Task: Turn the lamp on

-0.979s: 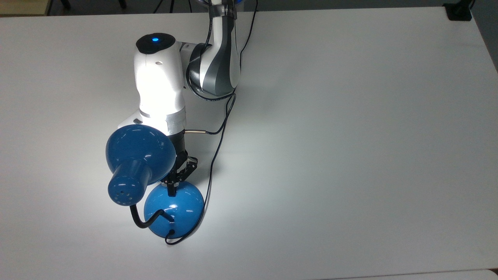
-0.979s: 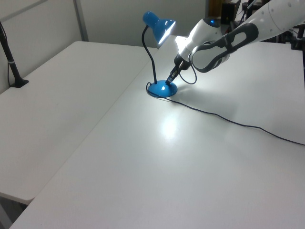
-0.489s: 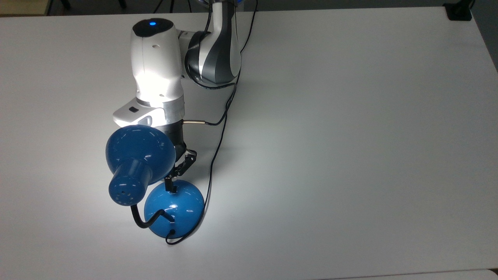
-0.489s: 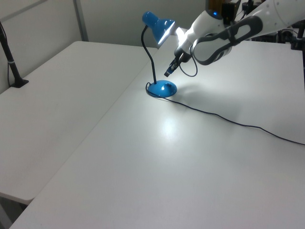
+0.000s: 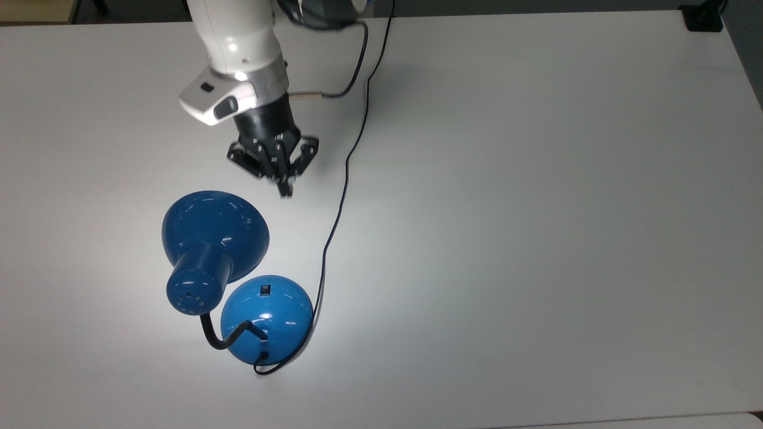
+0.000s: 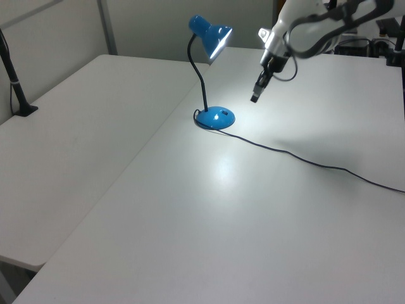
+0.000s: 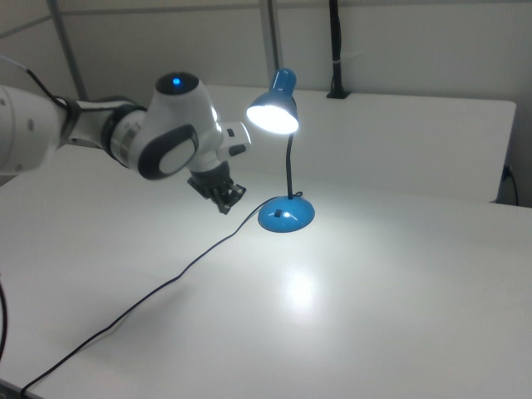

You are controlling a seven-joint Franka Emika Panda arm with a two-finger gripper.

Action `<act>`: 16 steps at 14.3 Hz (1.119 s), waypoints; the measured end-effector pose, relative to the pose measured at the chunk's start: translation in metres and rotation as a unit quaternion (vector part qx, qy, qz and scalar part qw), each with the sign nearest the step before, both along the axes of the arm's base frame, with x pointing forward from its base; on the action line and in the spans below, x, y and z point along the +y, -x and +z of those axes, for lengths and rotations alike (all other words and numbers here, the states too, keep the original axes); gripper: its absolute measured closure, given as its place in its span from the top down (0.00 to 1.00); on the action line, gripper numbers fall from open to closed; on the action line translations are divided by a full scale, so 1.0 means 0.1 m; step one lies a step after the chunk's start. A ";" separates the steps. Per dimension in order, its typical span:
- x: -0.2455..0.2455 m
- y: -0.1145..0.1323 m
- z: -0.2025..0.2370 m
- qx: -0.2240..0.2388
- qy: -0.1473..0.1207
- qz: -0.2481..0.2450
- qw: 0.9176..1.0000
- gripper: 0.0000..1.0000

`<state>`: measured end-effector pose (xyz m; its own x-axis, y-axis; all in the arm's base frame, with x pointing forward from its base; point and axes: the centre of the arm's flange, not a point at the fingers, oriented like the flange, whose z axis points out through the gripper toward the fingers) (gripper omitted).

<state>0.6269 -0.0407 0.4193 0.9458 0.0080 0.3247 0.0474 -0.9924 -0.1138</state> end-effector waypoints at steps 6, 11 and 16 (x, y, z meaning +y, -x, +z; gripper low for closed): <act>-0.16 0.67 0.78 0.146 0.058 -0.039 0.987 0.47; -0.22 0.78 1.13 0.173 0.069 -0.050 0.981 0.97; -0.33 0.74 1.31 0.172 0.067 -0.076 0.980 1.00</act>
